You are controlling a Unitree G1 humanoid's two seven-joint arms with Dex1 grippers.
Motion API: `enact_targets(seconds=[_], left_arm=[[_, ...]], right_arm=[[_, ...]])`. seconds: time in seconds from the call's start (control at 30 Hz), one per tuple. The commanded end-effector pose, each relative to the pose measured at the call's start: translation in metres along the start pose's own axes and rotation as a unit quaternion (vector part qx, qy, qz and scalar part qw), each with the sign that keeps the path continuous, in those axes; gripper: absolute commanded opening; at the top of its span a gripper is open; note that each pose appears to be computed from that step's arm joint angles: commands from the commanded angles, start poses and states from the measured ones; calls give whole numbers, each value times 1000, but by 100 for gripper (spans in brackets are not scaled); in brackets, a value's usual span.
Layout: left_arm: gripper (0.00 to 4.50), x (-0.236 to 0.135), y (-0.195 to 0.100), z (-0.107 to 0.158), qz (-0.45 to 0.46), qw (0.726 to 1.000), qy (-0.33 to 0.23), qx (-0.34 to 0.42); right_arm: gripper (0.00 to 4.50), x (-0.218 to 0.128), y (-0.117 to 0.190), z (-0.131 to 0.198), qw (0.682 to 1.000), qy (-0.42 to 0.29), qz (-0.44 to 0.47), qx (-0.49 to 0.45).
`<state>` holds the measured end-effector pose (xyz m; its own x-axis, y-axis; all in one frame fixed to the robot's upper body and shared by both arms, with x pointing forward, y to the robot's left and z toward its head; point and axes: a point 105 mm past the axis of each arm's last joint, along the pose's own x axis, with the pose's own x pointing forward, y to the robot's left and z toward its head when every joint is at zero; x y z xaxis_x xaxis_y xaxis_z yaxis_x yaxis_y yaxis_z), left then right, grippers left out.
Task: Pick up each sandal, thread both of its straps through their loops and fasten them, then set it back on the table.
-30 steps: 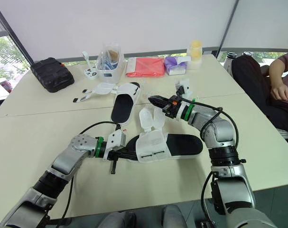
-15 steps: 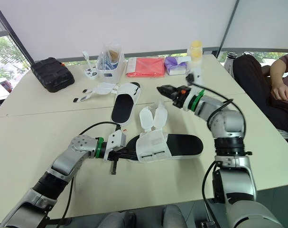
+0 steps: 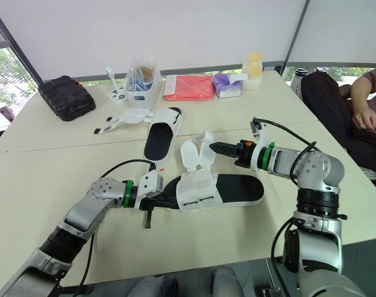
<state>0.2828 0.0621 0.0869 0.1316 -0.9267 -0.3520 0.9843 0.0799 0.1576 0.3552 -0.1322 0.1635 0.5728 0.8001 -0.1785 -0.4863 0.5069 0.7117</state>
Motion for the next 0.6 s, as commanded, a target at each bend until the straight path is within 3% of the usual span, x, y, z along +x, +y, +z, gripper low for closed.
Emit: enact_targets(seconds=[0.03, 0.6], left_arm=[[0, 2, -5, -11, -8, 1000, 20, -16], [0, 4, -7, -10, 16, 1000, 13, -20]], right_arm=[[274, 9, 3, 20, 999, -44, 19, 16], [274, 58, 2, 67, 977, -138, 76, 141]])
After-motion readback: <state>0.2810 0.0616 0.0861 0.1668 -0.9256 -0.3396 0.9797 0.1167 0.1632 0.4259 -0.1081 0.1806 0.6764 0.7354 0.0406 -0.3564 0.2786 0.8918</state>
